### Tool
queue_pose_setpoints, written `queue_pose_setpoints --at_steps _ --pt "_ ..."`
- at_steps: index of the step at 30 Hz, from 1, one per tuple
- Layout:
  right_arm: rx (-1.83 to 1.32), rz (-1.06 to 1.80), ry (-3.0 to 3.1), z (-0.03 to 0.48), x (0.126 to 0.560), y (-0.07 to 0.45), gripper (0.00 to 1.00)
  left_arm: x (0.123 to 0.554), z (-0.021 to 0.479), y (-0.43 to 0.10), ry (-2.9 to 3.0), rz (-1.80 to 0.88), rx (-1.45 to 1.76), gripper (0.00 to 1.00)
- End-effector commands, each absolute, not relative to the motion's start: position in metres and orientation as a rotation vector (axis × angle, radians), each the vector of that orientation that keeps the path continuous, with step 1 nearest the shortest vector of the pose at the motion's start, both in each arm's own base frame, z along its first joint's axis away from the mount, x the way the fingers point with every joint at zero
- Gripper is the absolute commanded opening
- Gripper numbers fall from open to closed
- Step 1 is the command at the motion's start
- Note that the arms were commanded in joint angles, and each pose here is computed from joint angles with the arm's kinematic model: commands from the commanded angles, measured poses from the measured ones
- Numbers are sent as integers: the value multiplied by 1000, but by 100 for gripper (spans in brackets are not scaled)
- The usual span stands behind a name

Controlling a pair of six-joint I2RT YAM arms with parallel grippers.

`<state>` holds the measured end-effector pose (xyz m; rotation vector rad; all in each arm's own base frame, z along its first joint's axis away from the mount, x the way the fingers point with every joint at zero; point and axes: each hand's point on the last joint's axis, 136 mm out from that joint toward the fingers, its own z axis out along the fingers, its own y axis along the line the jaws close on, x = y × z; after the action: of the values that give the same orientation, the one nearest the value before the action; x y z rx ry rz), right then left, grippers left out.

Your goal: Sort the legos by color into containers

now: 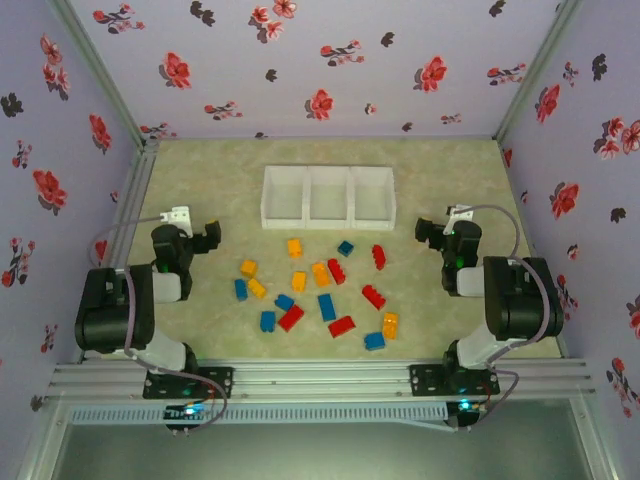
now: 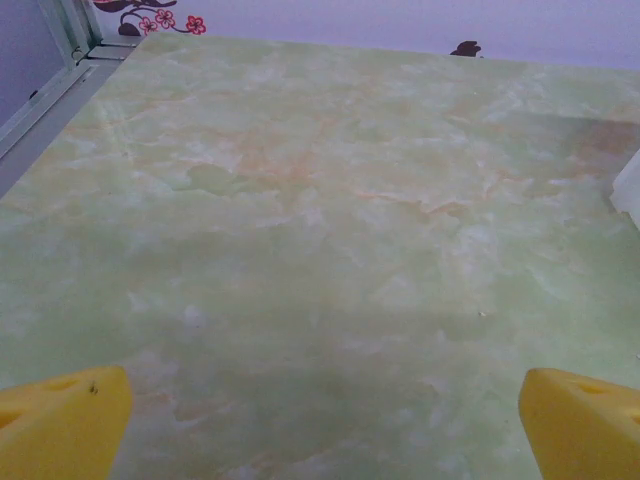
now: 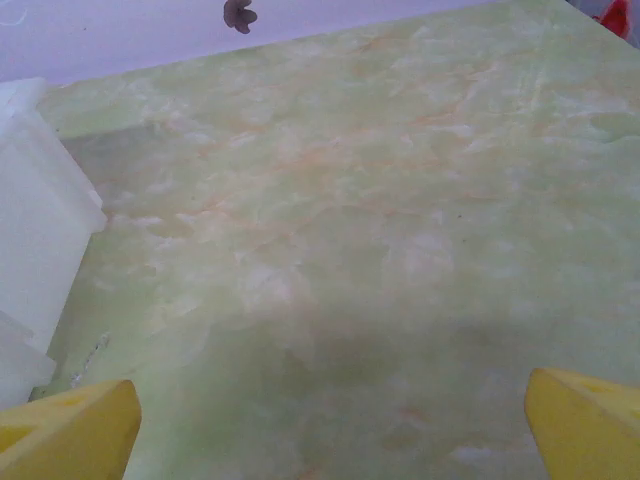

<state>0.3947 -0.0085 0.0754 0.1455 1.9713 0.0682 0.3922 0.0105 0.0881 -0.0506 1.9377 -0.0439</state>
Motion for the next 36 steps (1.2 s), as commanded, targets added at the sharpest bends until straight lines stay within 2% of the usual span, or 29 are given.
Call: queue_pose_setpoints --at_steps 1,33,36 --pt "125 61 1930 87 397 -9 99 398 93 12 1923 -13 -28 100" --pt "132 59 1925 88 397 -10 99 398 94 11 1924 -15 -26 100" --pt "188 27 1938 97 398 -20 99 399 105 23 1947 65 -93 100"
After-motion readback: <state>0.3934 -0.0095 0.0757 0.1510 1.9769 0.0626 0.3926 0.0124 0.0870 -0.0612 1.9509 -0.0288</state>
